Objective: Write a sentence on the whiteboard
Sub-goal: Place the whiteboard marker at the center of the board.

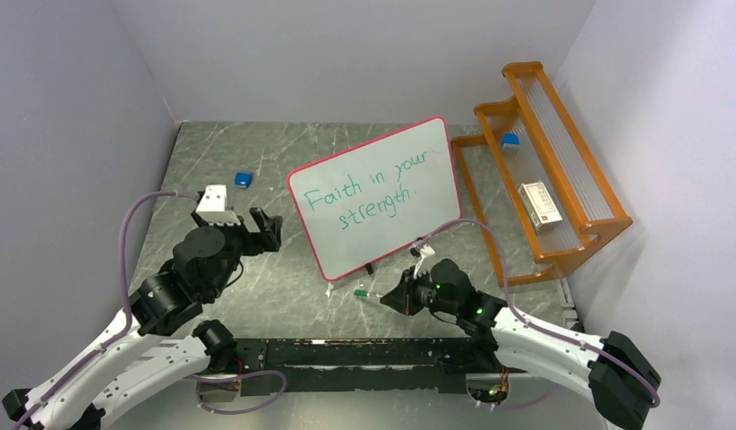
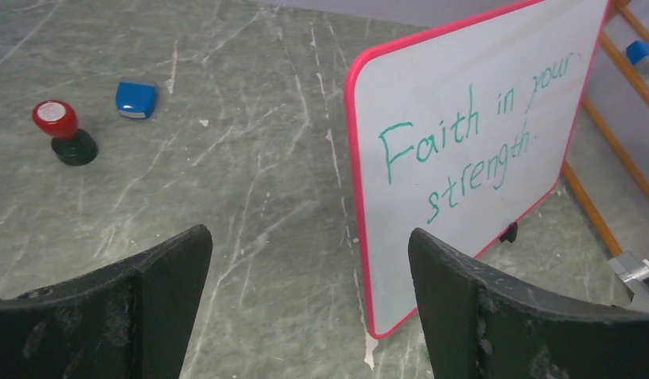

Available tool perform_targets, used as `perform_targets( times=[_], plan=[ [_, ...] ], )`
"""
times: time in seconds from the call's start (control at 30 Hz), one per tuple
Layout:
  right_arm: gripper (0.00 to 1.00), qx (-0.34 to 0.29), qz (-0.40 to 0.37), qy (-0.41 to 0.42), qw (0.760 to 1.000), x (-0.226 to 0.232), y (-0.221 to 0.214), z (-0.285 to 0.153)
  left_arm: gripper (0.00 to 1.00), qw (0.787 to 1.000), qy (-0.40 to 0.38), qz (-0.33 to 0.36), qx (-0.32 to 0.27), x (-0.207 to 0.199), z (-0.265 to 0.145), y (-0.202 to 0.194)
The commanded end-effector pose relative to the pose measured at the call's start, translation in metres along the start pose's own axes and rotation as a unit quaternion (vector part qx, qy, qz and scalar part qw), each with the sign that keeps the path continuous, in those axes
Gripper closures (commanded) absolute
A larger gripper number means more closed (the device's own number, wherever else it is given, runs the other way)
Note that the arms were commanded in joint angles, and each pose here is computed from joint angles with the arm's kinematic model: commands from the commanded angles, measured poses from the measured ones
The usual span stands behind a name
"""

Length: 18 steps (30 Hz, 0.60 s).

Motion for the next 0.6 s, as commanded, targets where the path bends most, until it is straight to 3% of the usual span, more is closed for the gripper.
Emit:
perform_targets(
  times=[0.0, 0.2, 0.37, 0.47, 0.57],
  plan=[
    [0.98, 0.030, 0.024, -0.010, 0.999, -0.006, -0.015, 0.003, 0.03, 0.999, 0.034, 0.028, 0.001, 0.016, -0.004, -0.004],
    [0.77, 0.042, 0.053, -0.056, 0.996, -0.015, -0.021, 0.003, 0.03, 0.998, 0.040, 0.039, 0.002, 0.018, -0.004, -0.003],
    [0.48, 0.021, 0.064, -0.121, 0.990, -0.023, -0.008, -0.006, 0.03, 0.998, 0.050, 0.042, -0.001, 0.016, 0.000, 0.001],
    [0.35, -0.008, 0.058, -0.169, 0.984, -0.027, 0.011, -0.016, 0.02, 0.997, 0.061, 0.042, -0.003, 0.016, 0.006, 0.005],
    [0.30, -0.052, 0.050, -0.210, 0.975, -0.027, 0.038, -0.028, 0.03, 0.997, 0.070, 0.027, -0.005, 0.021, 0.014, 0.009]
  ],
)
Point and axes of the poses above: each gripper's point midway between its finger pads, its own z axis out along the fingers, its own x axis along the line the jaws close on, y = z × x, the point moved 6 cm from there along -z, back along the fingers, and after that the axes turned 8 degrees about -z, right-handed, at the moved point
